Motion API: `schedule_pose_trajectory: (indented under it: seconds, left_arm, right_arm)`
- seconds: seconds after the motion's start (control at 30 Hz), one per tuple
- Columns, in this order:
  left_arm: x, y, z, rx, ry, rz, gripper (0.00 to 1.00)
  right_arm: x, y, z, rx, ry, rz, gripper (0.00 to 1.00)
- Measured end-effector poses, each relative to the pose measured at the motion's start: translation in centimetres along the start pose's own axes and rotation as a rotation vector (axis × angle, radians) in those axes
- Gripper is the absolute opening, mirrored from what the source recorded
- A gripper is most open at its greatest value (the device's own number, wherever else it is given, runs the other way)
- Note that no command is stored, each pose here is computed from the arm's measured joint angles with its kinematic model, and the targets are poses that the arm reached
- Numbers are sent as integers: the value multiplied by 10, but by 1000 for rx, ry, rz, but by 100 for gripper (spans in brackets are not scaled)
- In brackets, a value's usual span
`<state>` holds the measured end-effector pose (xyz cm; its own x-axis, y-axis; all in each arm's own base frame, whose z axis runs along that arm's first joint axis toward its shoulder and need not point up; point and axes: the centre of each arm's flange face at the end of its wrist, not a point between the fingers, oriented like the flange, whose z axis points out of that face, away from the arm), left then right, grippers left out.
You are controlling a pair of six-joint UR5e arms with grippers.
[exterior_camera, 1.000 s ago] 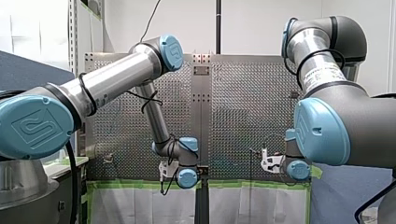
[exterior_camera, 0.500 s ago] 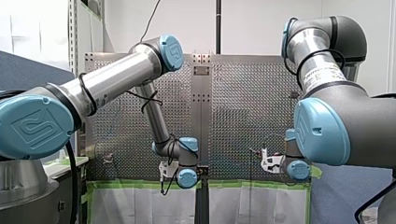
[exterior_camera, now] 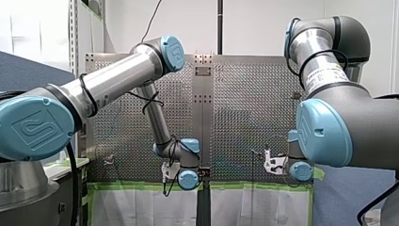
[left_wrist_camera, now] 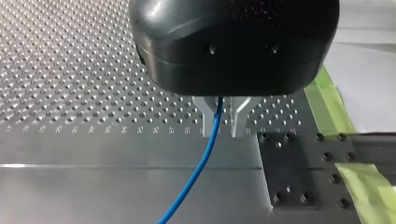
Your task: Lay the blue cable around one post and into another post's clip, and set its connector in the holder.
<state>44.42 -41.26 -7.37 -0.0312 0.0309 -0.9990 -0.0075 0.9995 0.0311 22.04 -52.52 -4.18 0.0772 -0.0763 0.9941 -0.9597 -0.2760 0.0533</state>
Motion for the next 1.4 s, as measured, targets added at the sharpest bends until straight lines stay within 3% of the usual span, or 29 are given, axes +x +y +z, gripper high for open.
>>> schedule_pose_trajectory:
  seconds: [0.13, 0.33, 0.53, 0.57, 1.27, 1.4]
  left_arm:
    - [0, -1, 0, 11, -1, -1, 21]
    - [0, -1, 1, 14, -1, -3, 11]
    - [0, -1, 1, 19, 0, -4, 9]
    - [0, -1, 1, 20, 0, -4, 4]
    - [0, -1, 2, 22, 1, -3, 2]
    - [-2, -6, 0, 31, -4, -1, 2]
  right_arm:
    - [0, 0, 0, 0, 0, 0, 0]
    - [0, -1, 0, 1, -1, -3, 0]
    - [0, -2, 0, 3, -2, -6, 0]
    - [0, -2, 0, 3, -1, -6, 0]
    - [0, -3, 0, 4, -2, -7, 0]
    - [-1, 0, -1, -13, -15, -7, 0]
